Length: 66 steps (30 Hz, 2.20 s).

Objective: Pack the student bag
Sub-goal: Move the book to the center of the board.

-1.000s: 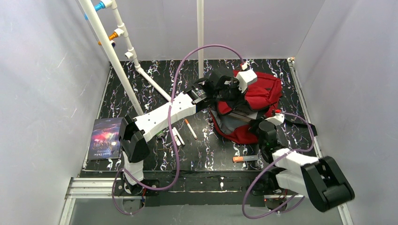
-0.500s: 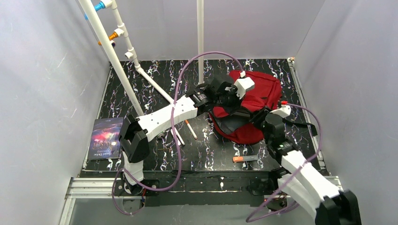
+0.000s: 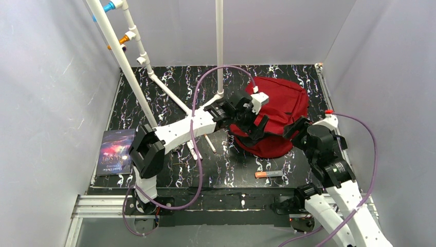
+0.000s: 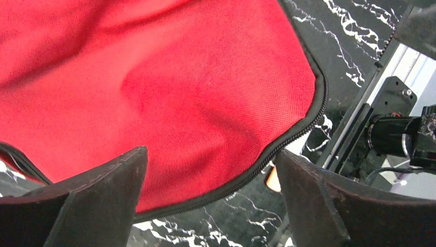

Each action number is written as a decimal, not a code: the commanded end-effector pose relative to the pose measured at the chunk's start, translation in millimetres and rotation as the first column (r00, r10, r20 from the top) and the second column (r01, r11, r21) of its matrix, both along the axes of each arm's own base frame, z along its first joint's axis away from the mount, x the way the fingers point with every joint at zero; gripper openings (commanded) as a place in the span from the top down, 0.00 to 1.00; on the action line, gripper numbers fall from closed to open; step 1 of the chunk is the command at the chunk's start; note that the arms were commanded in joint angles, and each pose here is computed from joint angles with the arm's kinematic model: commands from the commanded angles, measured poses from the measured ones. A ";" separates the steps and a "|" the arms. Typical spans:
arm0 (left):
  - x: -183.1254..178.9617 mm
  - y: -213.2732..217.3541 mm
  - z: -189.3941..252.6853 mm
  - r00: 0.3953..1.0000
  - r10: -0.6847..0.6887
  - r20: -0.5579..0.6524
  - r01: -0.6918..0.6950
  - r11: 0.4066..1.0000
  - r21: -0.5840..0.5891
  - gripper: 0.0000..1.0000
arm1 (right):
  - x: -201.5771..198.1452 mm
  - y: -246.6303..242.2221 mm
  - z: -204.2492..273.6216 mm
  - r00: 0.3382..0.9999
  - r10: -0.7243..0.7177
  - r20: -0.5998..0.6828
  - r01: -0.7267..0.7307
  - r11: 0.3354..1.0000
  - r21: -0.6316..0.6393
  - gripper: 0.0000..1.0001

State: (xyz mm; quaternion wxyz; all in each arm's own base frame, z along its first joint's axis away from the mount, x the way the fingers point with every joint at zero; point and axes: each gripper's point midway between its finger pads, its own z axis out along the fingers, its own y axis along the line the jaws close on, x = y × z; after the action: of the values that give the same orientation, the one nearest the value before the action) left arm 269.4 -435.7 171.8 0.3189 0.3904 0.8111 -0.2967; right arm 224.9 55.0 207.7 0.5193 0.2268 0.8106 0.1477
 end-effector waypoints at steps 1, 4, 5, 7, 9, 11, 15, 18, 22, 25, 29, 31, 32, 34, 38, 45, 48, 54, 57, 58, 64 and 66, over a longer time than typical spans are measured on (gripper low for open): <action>-14.1 31.5 56.7 0.996 0.085 0.007 -0.084 0.994 -0.073 0.02 | 18.8 16.8 8.9 0.992 0.124 -0.017 -0.125 0.988 -0.095 0.20; -34.8 77.4 57.5 0.988 0.154 -0.007 -0.154 0.988 -0.005 0.02 | 27.6 35.1 14.0 0.970 0.244 -0.010 -0.243 0.962 -0.127 0.15; -39.8 96.8 56.3 0.980 0.198 0.002 -0.198 0.980 0.016 0.02 | 30.6 39.5 17.4 0.963 0.269 0.007 -0.266 0.955 -0.132 0.12; -48.9 140.2 53.0 0.953 0.301 0.033 -0.303 0.952 0.051 0.02 | 34.9 46.4 24.4 0.951 0.306 0.035 -0.298 0.944 -0.138 0.08; -60.5 184.8 47.2 0.915 0.401 0.056 -0.404 0.911 0.088 0.02 | 39.3 57.8 31.0 0.930 0.363 0.059 -0.352 0.926 -0.139 0.07; -75.1 227.1 42.4 0.872 0.485 0.066 -0.489 0.863 0.129 0.02 | 44.7 70.5 32.9 0.910 0.409 0.065 -0.400 0.909 -0.118 0.07; -98.6 284.6 28.8 0.791 0.607 0.072 -0.609 0.773 0.179 0.02 | 48.5 112.2 25.9 0.835 0.540 0.103 -0.543 0.839 0.002 0.07; -107.8 300.4 24.8 0.743 0.668 0.047 -0.667 0.732 0.140 0.02 | 44.4 142.7 12.5 0.787 0.607 0.109 -0.614 0.787 0.055 0.07; -111.7 303.1 15.1 0.682 0.731 -0.019 -0.726 0.681 0.094 0.02 | 36.7 182.0 7.0 0.741 0.670 0.047 -0.670 0.742 -0.007 0.06; -115.2 302.8 -0.5 0.662 0.748 -0.047 -0.738 0.662 0.131 0.02 | 35.4 202.1 7.2 0.715 0.699 0.000 -0.697 0.714 -0.065 0.05; -131.1 292.4 -15.5 0.679 0.723 -0.126 -0.681 0.685 0.260 0.02 | 38.6 194.1 -1.7 0.743 0.656 -0.130 -0.668 0.738 -0.096 0.02; -141.0 303.4 -24.8 0.594 0.790 -0.148 -0.722 0.606 0.335 0.02 | 36.3 190.8 -11.4 0.744 0.637 -0.201 -0.661 0.745 -0.086 0.02; -144.4 310.6 -29.0 0.535 0.831 -0.155 -0.756 0.552 0.351 0.02 | 35.6 190.8 -13.3 0.736 0.639 -0.225 -0.669 0.738 -0.090 0.02; -148.1 322.1 -43.4 0.433 0.884 -0.176 -0.821 0.468 0.327 0.02 | 38.7 192.2 -19.2 0.739 0.629 -0.243 -0.663 0.743 -0.092 0.02; -139.5 342.6 -49.5 0.305 0.928 -0.214 -0.927 0.341 0.156 0.02 | 55.3 189.8 -26.3 0.794 0.584 -0.172 -0.605 0.786 -0.127 0.02; -98.1 380.5 30.8 0.370 0.929 0.018 -0.887 0.359 -0.290 0.02 | 64.8 192.0 -39.9 0.806 0.578 -0.126 -0.592 0.792 -0.151 0.02; -102.1 429.0 66.4 0.172 0.975 0.140 -0.949 0.202 -0.242 0.02 | 71.3 197.6 -4.4 0.797 0.599 -0.078 -0.603 0.778 -0.176 0.02; -96.6 469.7 97.9 -0.011 0.868 0.497 -0.998 0.024 -0.064 0.02 | 75.0 181.9 7.2 0.828 0.558 -0.052 -0.553 0.798 -0.239 0.02; -89.8 480.2 93.1 -0.074 0.834 0.546 -0.994 -0.017 -0.109 0.02 | 68.4 182.6 6.9 0.810 0.584 -0.043 -0.577 0.783 -0.231 0.02; -83.6 477.3 85.0 -0.031 0.821 0.570 -0.996 0.020 -0.083 0.02 | 67.3 181.9 6.0 0.810 0.586 -0.042 -0.578 0.783 -0.230 0.02; -67.4 503.1 47.6 -0.180 0.912 0.369 -0.983 -0.153 -0.101 0.02 | 62.5 178.5 11.2 0.802 0.595 -0.055 -0.588 0.771 -0.243 0.02; -65.4 505.7 42.3 -0.198 0.927 0.320 -0.979 -0.169 -0.117 0.02 | 62.1 176.2 15.3 0.805 0.591 -0.047 -0.583 0.773 -0.249 0.02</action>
State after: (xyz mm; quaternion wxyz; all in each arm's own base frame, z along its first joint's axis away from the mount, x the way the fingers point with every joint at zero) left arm 186.9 66.2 210.2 0.4904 -0.2615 0.8008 0.2233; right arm 286.5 234.2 201.1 0.4610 -0.1022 0.8584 0.2005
